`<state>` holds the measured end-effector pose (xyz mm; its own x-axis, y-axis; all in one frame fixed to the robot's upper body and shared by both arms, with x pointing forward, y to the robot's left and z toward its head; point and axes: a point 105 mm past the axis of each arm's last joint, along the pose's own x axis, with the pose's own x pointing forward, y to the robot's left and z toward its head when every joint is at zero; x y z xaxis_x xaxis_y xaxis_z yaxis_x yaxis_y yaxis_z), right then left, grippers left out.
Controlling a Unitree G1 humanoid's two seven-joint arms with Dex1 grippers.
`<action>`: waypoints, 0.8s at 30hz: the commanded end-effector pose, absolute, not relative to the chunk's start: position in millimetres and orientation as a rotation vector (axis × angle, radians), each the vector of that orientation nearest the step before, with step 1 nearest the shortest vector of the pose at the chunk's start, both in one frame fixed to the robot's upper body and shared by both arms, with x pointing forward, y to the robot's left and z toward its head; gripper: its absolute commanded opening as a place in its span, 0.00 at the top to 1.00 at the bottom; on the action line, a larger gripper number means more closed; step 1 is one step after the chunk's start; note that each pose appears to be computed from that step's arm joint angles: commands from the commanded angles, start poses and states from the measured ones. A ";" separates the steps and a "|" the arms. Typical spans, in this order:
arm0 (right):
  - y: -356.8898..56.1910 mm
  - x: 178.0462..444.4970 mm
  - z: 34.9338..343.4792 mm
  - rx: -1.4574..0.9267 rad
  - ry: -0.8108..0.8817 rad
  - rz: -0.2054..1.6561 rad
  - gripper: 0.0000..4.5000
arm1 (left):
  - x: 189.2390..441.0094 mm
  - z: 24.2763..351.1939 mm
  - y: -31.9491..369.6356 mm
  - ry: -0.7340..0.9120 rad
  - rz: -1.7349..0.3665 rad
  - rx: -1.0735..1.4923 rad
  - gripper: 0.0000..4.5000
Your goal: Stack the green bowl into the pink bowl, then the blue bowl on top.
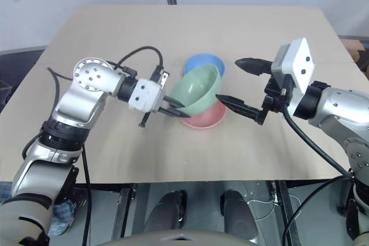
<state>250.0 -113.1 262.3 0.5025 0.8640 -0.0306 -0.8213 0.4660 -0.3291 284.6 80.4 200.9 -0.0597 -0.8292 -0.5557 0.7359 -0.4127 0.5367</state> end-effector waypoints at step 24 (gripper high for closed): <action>-128.1 284.5 254.9 -0.453 -0.098 0.880 0.00 | 307.7 269.8 134.4 -0.168 -1.428 0.115 0.01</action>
